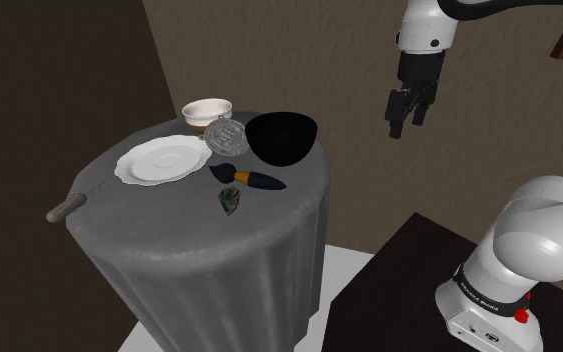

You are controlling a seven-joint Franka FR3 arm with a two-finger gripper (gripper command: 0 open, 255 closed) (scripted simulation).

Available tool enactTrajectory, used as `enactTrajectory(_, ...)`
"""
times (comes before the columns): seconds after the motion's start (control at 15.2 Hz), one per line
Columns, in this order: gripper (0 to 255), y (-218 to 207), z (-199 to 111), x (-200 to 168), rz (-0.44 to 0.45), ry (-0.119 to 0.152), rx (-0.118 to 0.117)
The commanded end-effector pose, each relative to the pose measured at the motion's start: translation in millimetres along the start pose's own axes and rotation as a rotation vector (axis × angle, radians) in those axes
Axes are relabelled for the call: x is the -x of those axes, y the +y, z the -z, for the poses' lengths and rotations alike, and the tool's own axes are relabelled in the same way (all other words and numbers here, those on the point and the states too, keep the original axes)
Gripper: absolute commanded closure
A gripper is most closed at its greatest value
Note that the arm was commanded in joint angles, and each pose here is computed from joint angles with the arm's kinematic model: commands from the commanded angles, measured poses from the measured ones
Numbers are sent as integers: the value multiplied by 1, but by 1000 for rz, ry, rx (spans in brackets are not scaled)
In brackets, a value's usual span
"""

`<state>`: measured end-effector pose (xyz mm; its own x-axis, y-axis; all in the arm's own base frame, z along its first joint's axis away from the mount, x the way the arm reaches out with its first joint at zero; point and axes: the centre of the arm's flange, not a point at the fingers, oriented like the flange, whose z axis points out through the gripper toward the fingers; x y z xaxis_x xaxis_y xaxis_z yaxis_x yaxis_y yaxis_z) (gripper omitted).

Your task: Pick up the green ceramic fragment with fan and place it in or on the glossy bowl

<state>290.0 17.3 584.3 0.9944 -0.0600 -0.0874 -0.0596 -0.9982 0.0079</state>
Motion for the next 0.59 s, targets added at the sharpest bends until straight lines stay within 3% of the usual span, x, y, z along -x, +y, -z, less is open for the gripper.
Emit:
enactTrajectory(0.0, 0, 0, 0, 0, 0, 0, 0)
enactTrajectory(0.53, 0, -91, -15, -45, 10, 20, -11)
